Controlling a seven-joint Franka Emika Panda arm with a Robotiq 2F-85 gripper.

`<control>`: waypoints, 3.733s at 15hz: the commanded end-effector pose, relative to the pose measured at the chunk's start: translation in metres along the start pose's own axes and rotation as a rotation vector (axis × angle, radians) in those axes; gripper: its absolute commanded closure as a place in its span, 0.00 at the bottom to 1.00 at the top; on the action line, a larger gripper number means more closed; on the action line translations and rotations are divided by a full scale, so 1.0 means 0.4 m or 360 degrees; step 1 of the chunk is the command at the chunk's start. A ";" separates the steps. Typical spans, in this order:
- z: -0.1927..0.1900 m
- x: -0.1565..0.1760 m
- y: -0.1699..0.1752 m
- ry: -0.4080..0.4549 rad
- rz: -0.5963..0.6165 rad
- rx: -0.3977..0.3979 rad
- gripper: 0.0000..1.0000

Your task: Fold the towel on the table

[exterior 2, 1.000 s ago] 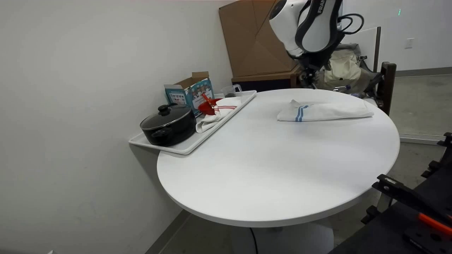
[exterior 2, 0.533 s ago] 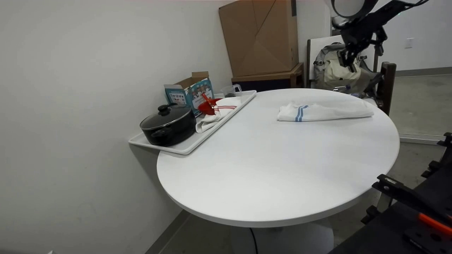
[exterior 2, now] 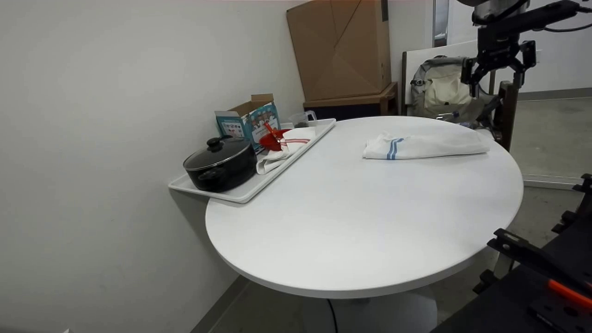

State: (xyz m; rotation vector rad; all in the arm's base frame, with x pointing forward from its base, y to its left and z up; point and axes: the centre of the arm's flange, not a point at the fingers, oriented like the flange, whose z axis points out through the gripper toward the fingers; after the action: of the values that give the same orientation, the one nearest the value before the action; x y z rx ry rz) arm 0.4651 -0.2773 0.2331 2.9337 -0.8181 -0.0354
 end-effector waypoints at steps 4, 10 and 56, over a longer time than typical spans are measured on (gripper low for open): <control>0.013 0.013 -0.007 -0.0063 -0.0118 0.0042 0.00; 0.011 0.082 -0.059 0.0029 -0.0199 -0.0084 0.00; 0.339 0.216 -0.156 0.0089 -0.0120 0.0087 0.99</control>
State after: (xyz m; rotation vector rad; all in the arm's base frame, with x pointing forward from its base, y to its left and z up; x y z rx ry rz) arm 0.5596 -0.2802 0.0955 2.9864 -0.7395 0.0350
